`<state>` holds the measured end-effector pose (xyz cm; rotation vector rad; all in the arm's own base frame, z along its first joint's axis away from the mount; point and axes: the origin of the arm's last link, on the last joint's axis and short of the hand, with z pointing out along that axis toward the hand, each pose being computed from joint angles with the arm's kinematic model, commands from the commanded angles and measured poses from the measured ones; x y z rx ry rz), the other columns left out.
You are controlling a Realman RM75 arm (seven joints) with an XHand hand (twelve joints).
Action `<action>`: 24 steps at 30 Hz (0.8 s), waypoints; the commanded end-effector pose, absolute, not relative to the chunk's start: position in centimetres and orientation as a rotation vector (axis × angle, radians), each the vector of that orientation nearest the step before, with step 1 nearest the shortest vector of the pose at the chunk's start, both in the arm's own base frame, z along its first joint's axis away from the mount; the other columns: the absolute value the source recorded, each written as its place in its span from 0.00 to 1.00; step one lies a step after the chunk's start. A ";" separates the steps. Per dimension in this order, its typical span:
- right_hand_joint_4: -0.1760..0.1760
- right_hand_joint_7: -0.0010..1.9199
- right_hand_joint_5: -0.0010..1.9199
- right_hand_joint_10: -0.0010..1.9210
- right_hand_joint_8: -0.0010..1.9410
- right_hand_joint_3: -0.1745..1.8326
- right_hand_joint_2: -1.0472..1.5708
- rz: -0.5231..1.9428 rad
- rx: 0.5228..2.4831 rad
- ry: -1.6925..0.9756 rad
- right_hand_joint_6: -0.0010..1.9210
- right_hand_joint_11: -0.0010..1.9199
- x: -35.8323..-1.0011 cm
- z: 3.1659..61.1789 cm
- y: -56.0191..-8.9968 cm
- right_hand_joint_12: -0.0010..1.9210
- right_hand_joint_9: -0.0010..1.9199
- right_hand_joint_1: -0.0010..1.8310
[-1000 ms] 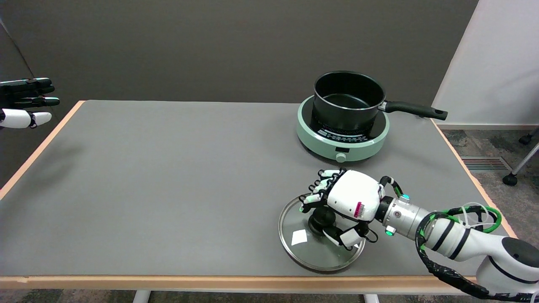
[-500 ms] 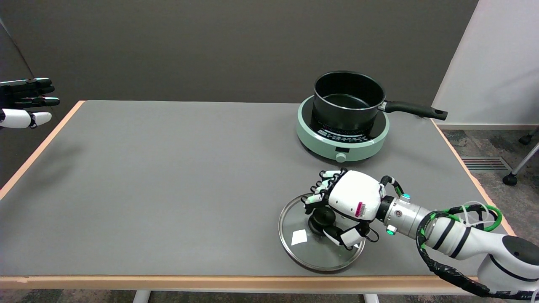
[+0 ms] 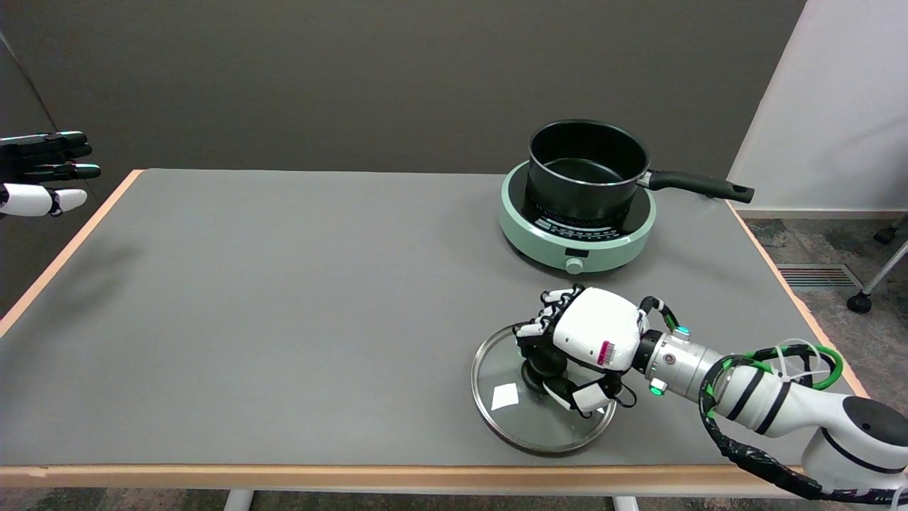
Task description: Pick up the pot lid.
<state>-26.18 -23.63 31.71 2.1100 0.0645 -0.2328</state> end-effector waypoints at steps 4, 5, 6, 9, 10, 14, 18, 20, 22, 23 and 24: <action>1.00 0.45 0.34 0.79 0.70 0.38 0.74 -0.231 2.108 0.074 0.70 0.34 -26.0 31.7 -24.3 0.55 0.39 0.74; 1.00 0.45 0.31 0.82 0.71 0.41 0.73 -0.231 2.108 0.077 0.74 0.34 -26.0 31.7 -24.3 0.56 0.39 0.74; 1.00 0.43 0.31 0.83 0.74 0.41 0.74 -0.231 2.108 0.078 0.72 0.35 -25.9 31.7 -24.4 0.54 0.38 0.73; 1.00 0.44 0.30 0.87 0.73 0.44 0.72 -0.235 2.109 0.083 0.76 0.34 -25.9 31.8 -24.5 0.56 0.38 0.74; 1.00 0.44 0.30 0.87 0.73 0.44 0.72 -0.235 2.109 0.086 0.76 0.34 -25.8 31.8 -24.6 0.56 0.38 0.74; 1.00 0.44 0.30 0.88 0.73 0.44 0.72 -0.240 2.109 0.094 0.76 0.33 -25.7 32.0 -24.7 0.57 0.38 0.74; 1.00 0.44 0.30 0.89 0.73 0.44 0.72 -0.246 2.107 0.098 0.75 0.34 -25.6 32.1 -24.8 0.56 0.38 0.74; 1.00 0.44 0.29 0.90 0.73 0.44 0.72 -0.247 2.104 0.102 0.75 0.33 -25.5 32.3 -24.8 0.56 0.38 0.74; 1.00 0.44 0.29 0.90 0.73 0.44 0.72 -0.246 2.103 0.105 0.75 0.34 -25.5 32.3 -24.8 0.56 0.37 0.74; 1.00 0.44 0.29 0.91 0.74 0.44 0.72 -0.246 2.103 0.106 0.75 0.34 -25.4 32.3 -24.8 0.56 0.37 0.74; 1.00 0.44 0.29 0.91 0.74 0.44 0.72 -0.246 2.104 0.111 0.76 0.34 -25.3 32.3 -24.8 0.56 0.37 0.74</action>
